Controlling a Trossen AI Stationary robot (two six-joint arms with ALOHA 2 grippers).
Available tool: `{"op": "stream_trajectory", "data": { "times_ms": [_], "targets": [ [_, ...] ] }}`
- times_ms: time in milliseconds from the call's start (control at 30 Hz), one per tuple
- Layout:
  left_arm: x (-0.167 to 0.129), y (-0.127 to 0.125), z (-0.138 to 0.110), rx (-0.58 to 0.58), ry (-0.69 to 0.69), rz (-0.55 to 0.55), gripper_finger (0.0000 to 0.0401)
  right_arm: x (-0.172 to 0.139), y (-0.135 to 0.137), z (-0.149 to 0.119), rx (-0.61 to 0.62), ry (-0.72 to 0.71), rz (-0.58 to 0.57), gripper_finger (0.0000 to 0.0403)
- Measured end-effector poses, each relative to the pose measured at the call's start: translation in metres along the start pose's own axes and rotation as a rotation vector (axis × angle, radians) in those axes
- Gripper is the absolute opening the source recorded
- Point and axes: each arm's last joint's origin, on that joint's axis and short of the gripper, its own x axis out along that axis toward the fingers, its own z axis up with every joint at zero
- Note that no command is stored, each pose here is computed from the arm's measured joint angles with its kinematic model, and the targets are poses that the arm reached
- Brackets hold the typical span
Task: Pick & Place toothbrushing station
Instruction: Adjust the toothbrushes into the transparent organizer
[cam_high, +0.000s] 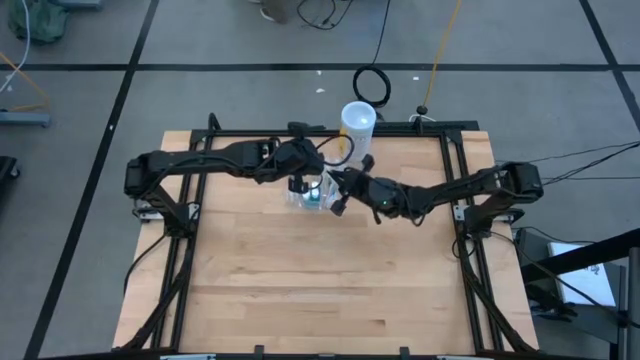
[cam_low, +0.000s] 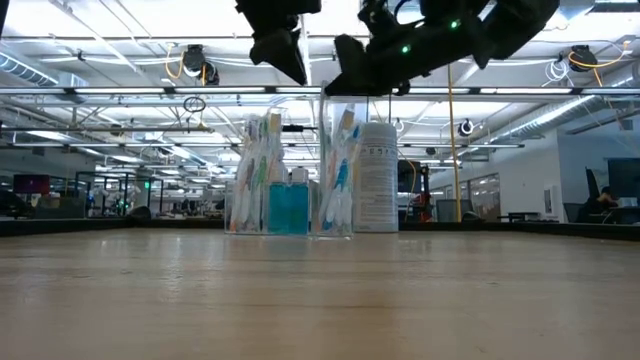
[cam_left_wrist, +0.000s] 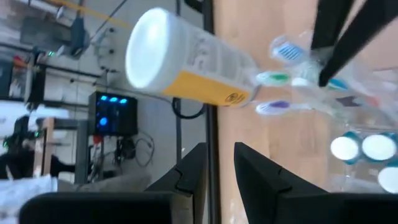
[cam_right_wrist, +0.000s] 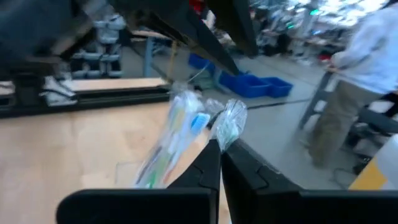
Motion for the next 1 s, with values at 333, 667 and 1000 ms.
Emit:
{"op": "stream_trajectory", "data": {
  "times_ms": [333, 667, 1000],
  "targets": [
    [-0.053, 0.033, -0.023, -0.211, -0.047, 0.063, 0.0088, 0.015, 0.008, -0.024, -0.041, 0.011, -0.178, 0.0001],
    [-0.098, 0.061, -0.057, -0.547, -0.080, 0.114, 0.0088, 0.015, 0.011, -0.025, -0.021, 0.011, -0.092, 0.0001],
    [-0.090, 0.052, -0.053, -0.594, -0.107, -0.073, 0.0088, 0.016, 0.012, -0.024, -0.069, -0.007, -0.025, 0.0065]
  ]
}}
